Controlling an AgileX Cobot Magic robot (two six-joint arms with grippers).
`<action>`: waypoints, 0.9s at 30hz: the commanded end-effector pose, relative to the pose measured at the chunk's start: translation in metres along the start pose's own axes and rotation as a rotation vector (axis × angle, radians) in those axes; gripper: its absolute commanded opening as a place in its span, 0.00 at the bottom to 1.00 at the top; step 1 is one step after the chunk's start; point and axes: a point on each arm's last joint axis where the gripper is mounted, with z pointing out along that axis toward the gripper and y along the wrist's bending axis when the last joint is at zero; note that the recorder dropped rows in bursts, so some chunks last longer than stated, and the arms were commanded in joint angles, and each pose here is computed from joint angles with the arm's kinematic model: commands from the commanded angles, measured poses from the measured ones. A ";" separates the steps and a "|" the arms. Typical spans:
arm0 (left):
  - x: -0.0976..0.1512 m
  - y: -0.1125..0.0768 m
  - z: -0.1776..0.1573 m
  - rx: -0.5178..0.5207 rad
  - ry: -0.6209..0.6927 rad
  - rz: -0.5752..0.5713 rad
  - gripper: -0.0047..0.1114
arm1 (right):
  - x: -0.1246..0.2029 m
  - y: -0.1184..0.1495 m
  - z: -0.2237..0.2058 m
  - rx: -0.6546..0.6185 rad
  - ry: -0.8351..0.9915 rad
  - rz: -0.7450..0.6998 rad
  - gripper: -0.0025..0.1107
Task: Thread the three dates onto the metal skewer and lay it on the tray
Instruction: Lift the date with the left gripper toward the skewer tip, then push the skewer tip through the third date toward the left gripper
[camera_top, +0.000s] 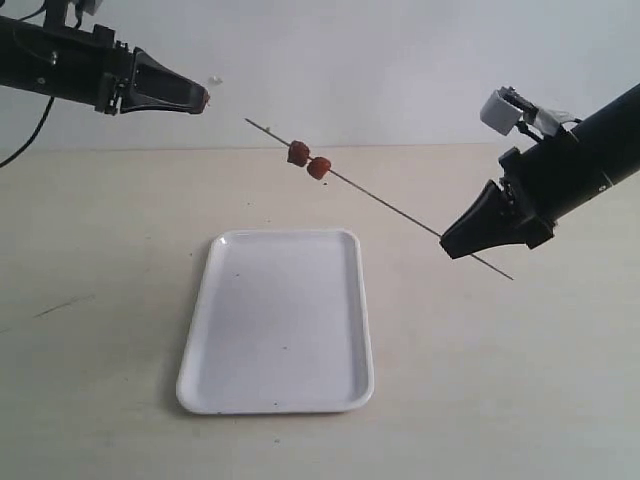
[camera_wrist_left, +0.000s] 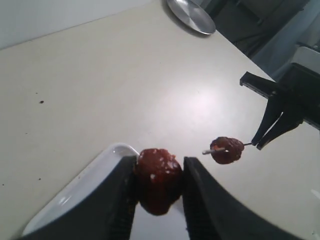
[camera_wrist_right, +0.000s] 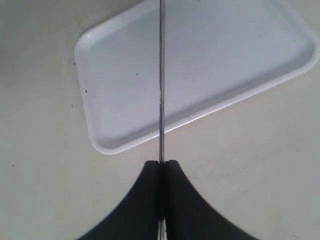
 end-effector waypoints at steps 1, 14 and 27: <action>-0.005 -0.011 0.006 0.026 0.004 -0.020 0.32 | -0.002 0.000 -0.001 -0.007 -0.006 -0.048 0.02; -0.001 -0.027 0.032 0.060 0.090 -0.010 0.32 | -0.002 0.000 0.000 -0.008 -0.010 -0.045 0.02; -0.001 -0.026 0.030 0.055 0.089 -0.018 0.32 | 0.000 0.000 0.000 -0.009 0.010 -0.051 0.02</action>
